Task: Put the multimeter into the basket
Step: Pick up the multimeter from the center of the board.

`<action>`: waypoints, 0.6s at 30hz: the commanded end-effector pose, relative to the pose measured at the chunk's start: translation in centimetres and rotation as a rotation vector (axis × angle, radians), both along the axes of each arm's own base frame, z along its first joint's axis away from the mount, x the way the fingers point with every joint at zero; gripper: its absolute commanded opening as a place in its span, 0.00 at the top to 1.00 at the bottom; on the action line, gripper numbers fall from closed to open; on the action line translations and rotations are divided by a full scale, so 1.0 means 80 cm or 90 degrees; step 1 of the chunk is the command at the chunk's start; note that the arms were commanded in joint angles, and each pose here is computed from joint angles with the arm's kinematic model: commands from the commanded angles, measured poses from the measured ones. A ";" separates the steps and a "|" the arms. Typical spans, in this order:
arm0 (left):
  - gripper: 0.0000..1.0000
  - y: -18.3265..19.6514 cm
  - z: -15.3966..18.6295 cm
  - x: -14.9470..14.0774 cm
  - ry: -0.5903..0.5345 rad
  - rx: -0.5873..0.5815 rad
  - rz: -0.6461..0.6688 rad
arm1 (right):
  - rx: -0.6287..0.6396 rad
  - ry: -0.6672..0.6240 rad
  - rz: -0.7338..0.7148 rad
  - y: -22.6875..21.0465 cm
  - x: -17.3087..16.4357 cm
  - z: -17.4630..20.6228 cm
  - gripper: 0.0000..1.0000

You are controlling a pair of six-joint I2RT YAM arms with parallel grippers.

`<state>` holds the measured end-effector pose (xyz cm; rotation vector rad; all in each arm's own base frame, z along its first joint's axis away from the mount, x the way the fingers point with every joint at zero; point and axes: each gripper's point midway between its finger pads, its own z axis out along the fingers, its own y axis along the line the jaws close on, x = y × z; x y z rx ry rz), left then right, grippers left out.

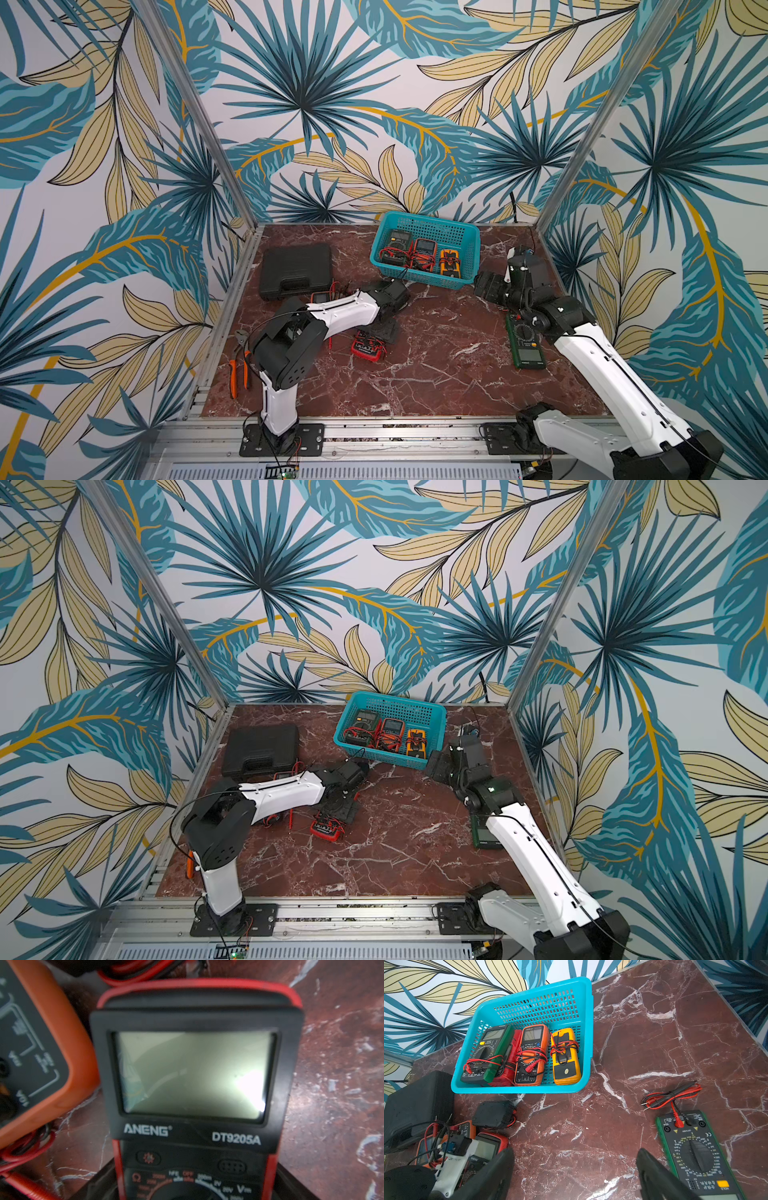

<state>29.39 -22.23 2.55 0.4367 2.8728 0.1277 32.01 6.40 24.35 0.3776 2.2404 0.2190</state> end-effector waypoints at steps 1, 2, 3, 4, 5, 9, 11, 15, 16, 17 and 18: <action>0.64 0.014 -0.006 -0.017 0.023 0.030 -0.002 | -0.007 0.012 -0.009 -0.001 0.002 -0.013 0.06; 0.76 0.012 0.002 -0.017 0.014 0.022 -0.002 | -0.007 0.012 -0.008 -0.001 0.003 -0.012 0.06; 0.85 0.008 0.010 -0.015 0.003 0.013 -0.003 | -0.007 0.013 -0.008 0.000 0.004 -0.012 0.06; 0.95 0.004 0.020 -0.015 -0.009 0.003 -0.006 | -0.006 0.012 -0.006 0.001 0.004 -0.011 0.06; 1.00 0.000 0.029 -0.014 -0.020 -0.008 -0.008 | -0.005 0.012 -0.007 0.001 0.005 -0.010 0.06; 1.00 -0.013 0.065 -0.009 -0.064 -0.040 -0.020 | -0.011 0.005 -0.015 -0.004 0.004 -0.006 0.06; 1.00 -0.018 0.087 -0.007 -0.091 -0.054 -0.024 | -0.016 0.001 -0.020 -0.006 0.003 -0.004 0.06; 1.00 -0.029 0.129 -0.008 -0.130 -0.098 -0.033 | -0.027 -0.010 -0.024 -0.011 0.003 0.003 0.06; 1.00 -0.032 0.141 -0.008 -0.140 -0.112 -0.035 | -0.030 -0.013 -0.025 -0.011 0.003 0.006 0.06; 1.00 -0.035 0.151 -0.006 -0.150 -0.125 -0.036 | -0.031 -0.012 -0.027 -0.013 0.002 0.006 0.06; 1.00 -0.037 0.163 -0.004 -0.162 -0.135 -0.039 | -0.035 -0.013 -0.028 -0.014 0.002 0.007 0.06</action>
